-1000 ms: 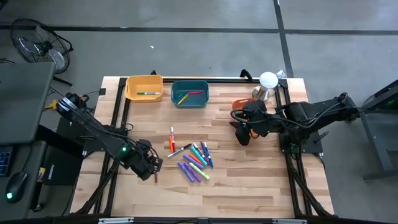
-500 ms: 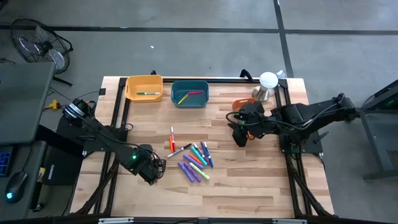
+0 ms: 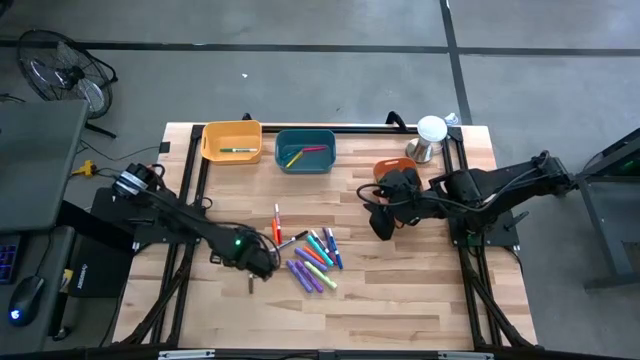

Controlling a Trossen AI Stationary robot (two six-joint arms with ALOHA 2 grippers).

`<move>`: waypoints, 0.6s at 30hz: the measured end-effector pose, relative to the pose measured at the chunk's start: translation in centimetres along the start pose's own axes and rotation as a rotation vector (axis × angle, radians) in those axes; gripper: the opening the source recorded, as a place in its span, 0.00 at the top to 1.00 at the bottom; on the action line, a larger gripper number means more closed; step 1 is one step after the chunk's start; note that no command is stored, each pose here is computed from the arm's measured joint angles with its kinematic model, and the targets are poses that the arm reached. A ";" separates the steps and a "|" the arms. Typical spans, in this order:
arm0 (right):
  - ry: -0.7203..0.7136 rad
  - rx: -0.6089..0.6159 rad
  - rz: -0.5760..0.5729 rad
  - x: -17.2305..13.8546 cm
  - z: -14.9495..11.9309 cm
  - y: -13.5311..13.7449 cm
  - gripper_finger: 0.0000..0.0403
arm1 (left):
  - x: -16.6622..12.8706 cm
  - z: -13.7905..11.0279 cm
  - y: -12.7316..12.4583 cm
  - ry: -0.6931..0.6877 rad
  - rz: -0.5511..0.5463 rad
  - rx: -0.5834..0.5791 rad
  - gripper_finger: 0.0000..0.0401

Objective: Pick & Place Markers
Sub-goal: Put the brown marker pen into the yellow bin

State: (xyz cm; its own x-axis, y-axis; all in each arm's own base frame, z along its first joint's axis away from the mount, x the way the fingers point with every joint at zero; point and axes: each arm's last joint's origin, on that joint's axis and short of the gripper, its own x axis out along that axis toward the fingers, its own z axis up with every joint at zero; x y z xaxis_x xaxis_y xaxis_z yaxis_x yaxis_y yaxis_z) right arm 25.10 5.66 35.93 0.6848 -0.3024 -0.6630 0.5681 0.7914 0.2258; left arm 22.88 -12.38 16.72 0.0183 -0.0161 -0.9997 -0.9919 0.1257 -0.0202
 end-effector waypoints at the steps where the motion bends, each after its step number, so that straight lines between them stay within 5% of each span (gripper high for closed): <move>1: 0.000 0.002 0.000 0.0 0.0 0.0 0.49 | 0.2 -0.1 0.0 0.002 0.009 0.000 0.47; 18: -0.001 -0.001 0.006 0.0 0.0 0.0 0.49 | 3.5 -0.5 -0.8 0.074 0.007 0.031 0.48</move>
State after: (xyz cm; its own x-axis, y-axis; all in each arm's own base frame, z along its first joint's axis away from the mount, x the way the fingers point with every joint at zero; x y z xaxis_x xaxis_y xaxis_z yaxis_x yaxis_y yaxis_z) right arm 25.10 5.67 35.98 0.6886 -0.2978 -0.6611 0.5632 0.7940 0.2289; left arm 23.64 -13.03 13.24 0.0007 -0.0886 -0.9961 -0.9876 0.1565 -0.0146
